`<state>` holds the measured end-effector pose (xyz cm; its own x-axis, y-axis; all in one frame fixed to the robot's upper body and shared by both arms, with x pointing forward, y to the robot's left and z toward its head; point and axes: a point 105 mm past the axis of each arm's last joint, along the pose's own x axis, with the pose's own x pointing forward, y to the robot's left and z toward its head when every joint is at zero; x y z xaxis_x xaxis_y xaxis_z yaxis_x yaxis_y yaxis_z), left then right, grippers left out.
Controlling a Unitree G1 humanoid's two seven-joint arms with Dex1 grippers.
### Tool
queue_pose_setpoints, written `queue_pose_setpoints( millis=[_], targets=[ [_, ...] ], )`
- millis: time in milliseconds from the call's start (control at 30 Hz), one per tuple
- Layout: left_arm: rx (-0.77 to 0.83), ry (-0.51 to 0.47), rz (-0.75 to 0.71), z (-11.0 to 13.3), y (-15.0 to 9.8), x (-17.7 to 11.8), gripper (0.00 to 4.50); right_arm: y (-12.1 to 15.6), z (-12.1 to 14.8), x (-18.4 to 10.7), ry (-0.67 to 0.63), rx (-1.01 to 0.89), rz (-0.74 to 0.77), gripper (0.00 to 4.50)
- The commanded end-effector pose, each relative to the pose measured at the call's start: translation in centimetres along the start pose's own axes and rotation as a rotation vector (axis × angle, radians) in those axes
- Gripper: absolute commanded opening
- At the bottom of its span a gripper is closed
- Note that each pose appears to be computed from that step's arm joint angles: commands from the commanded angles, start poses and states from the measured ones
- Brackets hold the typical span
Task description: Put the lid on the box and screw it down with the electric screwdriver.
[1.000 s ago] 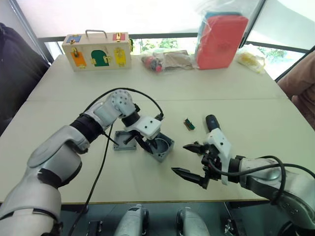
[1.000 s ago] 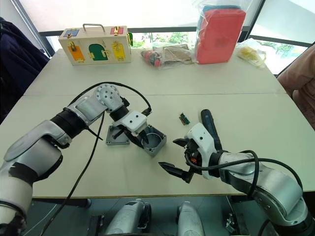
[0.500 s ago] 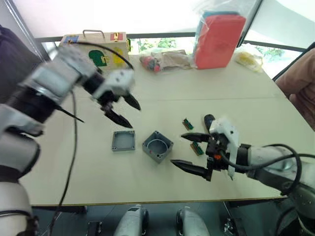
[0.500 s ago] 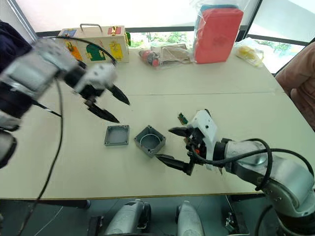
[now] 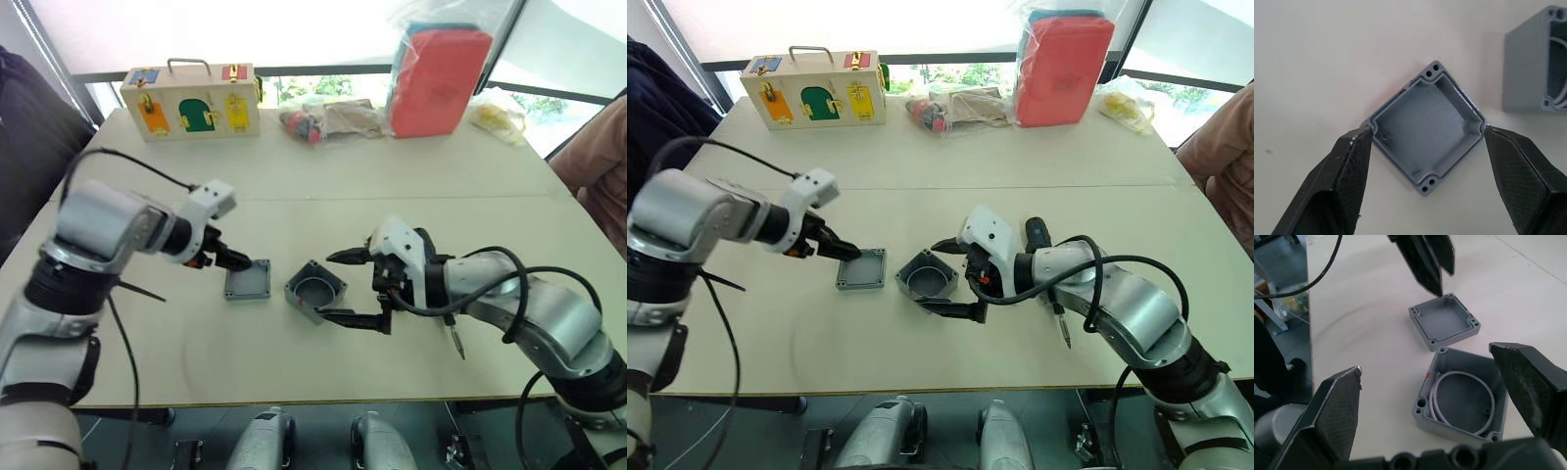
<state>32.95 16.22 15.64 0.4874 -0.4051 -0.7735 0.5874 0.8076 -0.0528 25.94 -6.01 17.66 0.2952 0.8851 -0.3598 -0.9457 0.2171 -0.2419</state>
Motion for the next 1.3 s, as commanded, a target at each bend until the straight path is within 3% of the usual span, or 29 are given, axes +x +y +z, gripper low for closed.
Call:
queue_pose_setpoints(
  millis=[33, 233, 433, 700, 800, 1033, 1167, 1300],
  targets=[
    [-0.015, -0.050, 0.129, 0.4, 0.9, 0.1, 3.66, -0.1, 0.6, 0.0, -0.016, -0.061, -0.004, 4.50],
    [-0.080, -0.044, 0.185, 0.0, 1.4, 1.4, 3.66, -0.2, 0.4, -0.3, -0.015, -0.050, -0.040, 4.50],
    [-0.148, 0.033, 0.229, -2.6, 2.3, 2.7, 3.66, 0.0, 0.1, -0.5, -0.018, -0.028, -0.085, 4.50],
    [-0.259, 0.040, 0.234, -4.2, 2.3, 3.7, 3.66, 0.3, -0.3, -0.2, -0.031, 0.000, -0.124, 4.50],
    [-0.284, 0.050, 0.230, -4.8, 2.0, 4.2, 2.91, 0.3, -0.4, -0.2, -0.032, 0.004, -0.128, 4.50],
    [-0.303, 0.039, 0.238, -5.0, 1.5, 4.4, 0.09, -0.2, -0.5, -0.5, -0.020, -0.009, -0.128, 4.50],
    [-0.325, -0.003, 0.265, -4.3, 1.9, 3.7, 0.03, -0.7, 0.1, -0.6, -0.066, 0.033, -0.137, 4.50],
    [-0.310, -0.200, 0.311, -0.7, 3.6, 1.1, 0.03, -2.4, 2.2, -1.6, -0.285, 0.214, -0.185, 4.50]
  ],
)
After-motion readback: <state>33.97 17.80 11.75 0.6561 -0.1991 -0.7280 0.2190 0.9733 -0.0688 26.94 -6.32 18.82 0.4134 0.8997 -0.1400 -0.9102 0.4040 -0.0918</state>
